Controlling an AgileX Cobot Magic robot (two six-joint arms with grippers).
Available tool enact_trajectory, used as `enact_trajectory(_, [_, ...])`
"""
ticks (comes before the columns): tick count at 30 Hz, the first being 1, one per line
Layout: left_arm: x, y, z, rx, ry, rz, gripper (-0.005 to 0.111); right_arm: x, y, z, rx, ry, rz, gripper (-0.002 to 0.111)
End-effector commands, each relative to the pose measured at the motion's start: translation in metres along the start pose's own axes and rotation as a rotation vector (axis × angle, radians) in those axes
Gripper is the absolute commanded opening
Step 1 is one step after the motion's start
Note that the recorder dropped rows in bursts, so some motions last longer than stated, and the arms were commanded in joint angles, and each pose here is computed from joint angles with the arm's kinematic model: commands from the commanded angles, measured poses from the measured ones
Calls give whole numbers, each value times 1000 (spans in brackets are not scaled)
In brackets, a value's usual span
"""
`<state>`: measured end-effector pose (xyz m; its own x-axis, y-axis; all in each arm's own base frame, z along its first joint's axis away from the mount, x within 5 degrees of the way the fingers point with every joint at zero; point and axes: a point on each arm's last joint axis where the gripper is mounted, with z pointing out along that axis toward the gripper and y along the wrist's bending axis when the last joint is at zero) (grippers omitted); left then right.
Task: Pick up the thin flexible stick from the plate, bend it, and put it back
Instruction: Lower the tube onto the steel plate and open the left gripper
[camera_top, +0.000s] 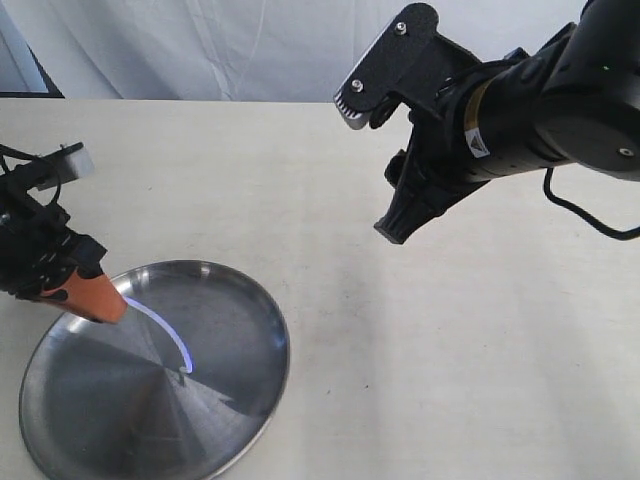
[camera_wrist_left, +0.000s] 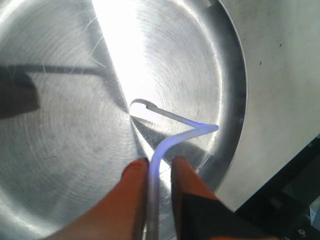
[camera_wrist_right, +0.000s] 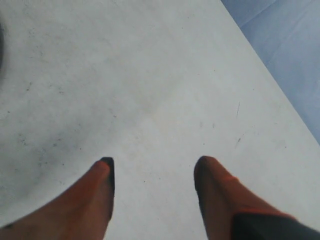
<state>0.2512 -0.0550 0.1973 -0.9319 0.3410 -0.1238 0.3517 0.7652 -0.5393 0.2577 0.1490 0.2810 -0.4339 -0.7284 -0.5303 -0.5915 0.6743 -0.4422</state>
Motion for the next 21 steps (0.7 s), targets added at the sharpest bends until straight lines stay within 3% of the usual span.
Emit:
enact_trajectory(1, [1,-2,-1,1,-11,-5,38,-2,-1,-3,5,-18,5,50])
enact_trajectory(5, [1,-2,-1,4,-14,-7,46,-2,-1,-3,5,-18,7,50])
enact_trajectory(15, [-4,-8,-2,73,-67,4,46,-2,-1,-3,5,-18,7,50])
enact_trajectory(21, [-6,-7,-2,54,-91,8,46,-2,-1,-3,5,-18,7,50])
